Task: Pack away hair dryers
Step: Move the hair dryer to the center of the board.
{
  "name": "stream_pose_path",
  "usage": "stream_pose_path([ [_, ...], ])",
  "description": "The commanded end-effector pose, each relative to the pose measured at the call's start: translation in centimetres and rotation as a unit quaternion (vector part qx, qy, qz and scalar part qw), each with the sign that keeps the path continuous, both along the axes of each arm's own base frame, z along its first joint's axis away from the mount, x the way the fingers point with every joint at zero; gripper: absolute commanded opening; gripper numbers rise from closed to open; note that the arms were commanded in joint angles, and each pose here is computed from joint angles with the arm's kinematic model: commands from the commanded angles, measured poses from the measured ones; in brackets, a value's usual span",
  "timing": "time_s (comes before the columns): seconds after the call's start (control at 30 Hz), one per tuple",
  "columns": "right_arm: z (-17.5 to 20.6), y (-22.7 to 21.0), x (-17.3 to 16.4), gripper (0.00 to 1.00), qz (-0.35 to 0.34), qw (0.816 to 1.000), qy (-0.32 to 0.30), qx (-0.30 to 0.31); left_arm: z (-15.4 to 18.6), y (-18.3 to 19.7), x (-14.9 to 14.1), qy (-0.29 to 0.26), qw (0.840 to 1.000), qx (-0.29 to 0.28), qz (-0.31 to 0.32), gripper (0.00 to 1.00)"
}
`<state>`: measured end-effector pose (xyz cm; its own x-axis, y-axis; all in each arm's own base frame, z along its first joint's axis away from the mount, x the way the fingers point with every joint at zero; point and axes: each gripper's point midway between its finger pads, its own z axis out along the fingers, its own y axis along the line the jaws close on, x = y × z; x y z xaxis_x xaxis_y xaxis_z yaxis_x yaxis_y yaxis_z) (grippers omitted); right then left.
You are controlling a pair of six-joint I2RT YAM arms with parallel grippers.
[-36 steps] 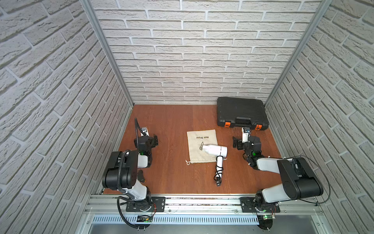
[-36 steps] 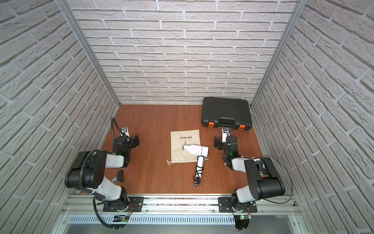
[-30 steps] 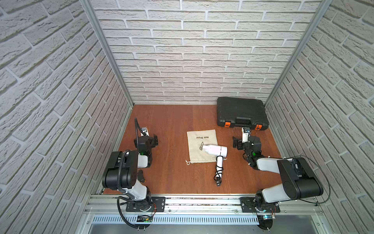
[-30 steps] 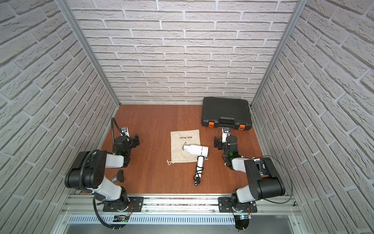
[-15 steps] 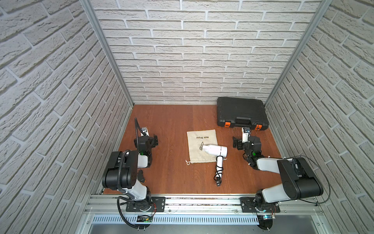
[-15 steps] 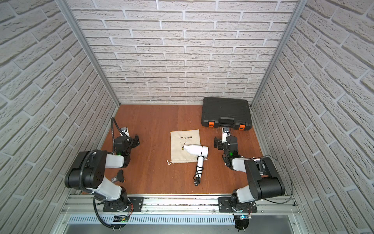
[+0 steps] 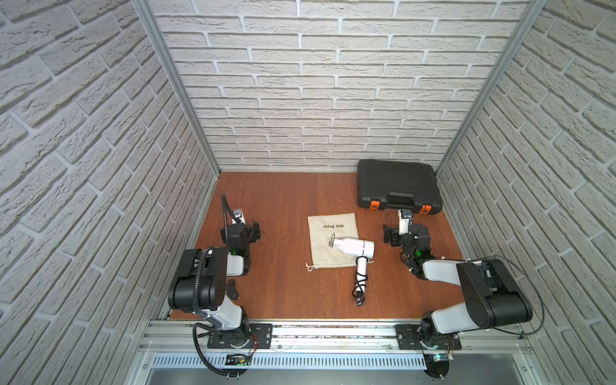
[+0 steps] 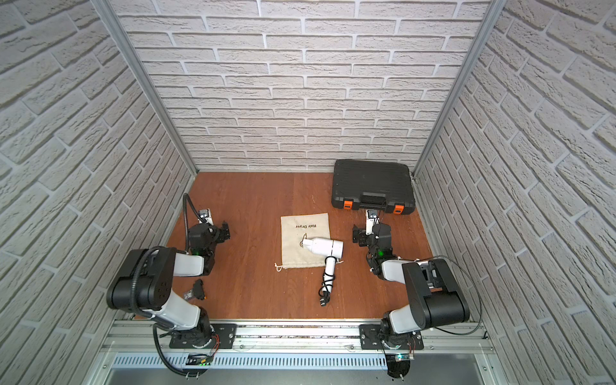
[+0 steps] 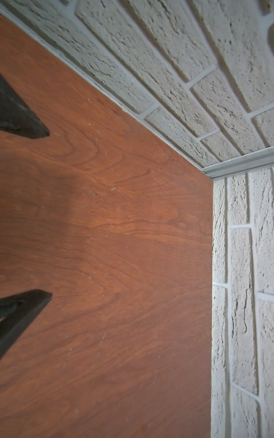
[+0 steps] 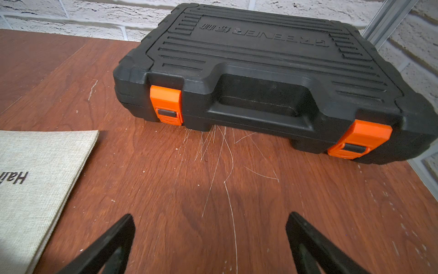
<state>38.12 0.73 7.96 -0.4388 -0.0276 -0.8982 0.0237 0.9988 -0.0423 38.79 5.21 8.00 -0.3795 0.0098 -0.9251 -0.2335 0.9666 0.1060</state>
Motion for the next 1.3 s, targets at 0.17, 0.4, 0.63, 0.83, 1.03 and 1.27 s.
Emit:
stream_pose_path([
  [0.17, 3.8, -1.9, 2.3, 0.87, -0.075, 0.986, 0.149, 0.026, 1.3, 0.2, 0.3, -0.03, 1.0, -0.005, 0.001, 0.98],
  [0.4, 5.7, 1.8, 2.2, 0.73, -0.033, 0.968, 0.207, 0.14, 4.2, 0.2, 1.0, 0.1, 0.993, -0.06, 0.036, 0.98],
  [0.63, 5.4, 2.8, -3.4, 0.73, -0.051, 0.942, 0.277, 0.181, 5.7, -5.8, -0.1, 0.101, 0.989, -0.105, -0.014, 0.98],
  [0.83, 4.4, 4.6, -9.8, 0.75, -0.054, 0.912, 0.338, 0.228, 3.9, -12.6, -1.3, 0.147, 0.983, -0.073, -0.088, 0.98],
  [1.03, 3.4, 7.8, -15.0, 0.76, -0.031, 0.901, 0.363, 0.236, 2.4, -16.7, -1.2, 0.16, 0.974, -0.1, -0.126, 0.98],
  [1.27, 1.3, 11.2, -17.3, 0.77, 0.024, 0.89, 0.399, 0.221, 0.8, -21.2, -0.3, 0.204, 0.957, -0.099, -0.182, 0.98],
])
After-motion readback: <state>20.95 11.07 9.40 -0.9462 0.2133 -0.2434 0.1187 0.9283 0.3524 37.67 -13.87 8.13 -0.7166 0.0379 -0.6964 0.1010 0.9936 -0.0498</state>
